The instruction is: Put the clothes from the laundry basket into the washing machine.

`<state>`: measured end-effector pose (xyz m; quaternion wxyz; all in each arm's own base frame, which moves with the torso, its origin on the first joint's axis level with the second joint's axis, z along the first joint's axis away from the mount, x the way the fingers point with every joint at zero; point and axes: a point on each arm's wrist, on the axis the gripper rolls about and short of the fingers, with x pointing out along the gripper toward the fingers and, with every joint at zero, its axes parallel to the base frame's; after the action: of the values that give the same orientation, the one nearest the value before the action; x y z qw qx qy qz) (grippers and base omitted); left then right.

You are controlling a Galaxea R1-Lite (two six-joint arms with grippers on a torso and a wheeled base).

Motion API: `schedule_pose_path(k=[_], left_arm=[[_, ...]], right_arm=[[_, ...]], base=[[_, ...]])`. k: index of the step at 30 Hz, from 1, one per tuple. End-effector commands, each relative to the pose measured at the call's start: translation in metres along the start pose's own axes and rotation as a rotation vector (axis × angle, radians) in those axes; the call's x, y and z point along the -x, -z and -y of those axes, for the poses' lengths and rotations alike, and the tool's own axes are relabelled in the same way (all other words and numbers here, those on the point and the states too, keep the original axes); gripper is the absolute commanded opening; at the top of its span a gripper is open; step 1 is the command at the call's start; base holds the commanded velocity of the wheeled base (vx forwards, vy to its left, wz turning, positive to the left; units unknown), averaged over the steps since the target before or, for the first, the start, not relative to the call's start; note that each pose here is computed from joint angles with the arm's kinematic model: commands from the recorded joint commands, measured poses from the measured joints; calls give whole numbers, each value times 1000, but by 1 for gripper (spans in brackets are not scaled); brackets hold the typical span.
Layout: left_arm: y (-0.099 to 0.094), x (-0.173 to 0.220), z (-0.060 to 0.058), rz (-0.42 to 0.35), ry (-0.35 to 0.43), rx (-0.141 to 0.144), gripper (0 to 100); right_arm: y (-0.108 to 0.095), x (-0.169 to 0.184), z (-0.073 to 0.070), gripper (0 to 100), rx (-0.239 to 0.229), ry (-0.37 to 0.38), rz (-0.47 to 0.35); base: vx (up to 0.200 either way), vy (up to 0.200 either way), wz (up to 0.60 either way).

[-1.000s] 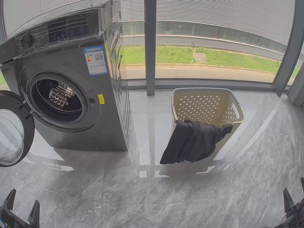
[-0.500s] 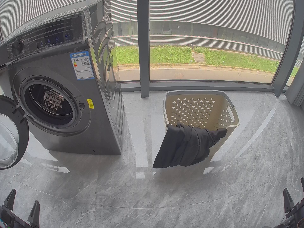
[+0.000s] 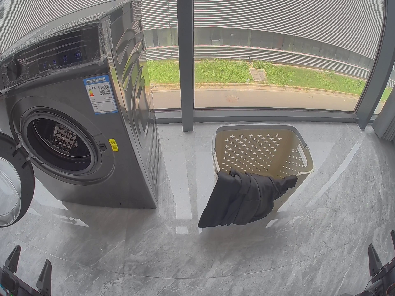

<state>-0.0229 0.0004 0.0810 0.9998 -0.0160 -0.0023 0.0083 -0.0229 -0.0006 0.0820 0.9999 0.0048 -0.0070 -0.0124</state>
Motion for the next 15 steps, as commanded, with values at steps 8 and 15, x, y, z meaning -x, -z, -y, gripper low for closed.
schedule_pose_path(k=[8, 15], left_arm=[[5, 0, 0, -1, 0, 0, 100], [5, 0, 0, -1, 0, -4, 100]], right_arm=[[5, 0, 0, 100, 0, 0, -2], [5, 0, 0, 100, 0, 0, -2]], base=[[0, -200, 0], [0, -86, 0]])
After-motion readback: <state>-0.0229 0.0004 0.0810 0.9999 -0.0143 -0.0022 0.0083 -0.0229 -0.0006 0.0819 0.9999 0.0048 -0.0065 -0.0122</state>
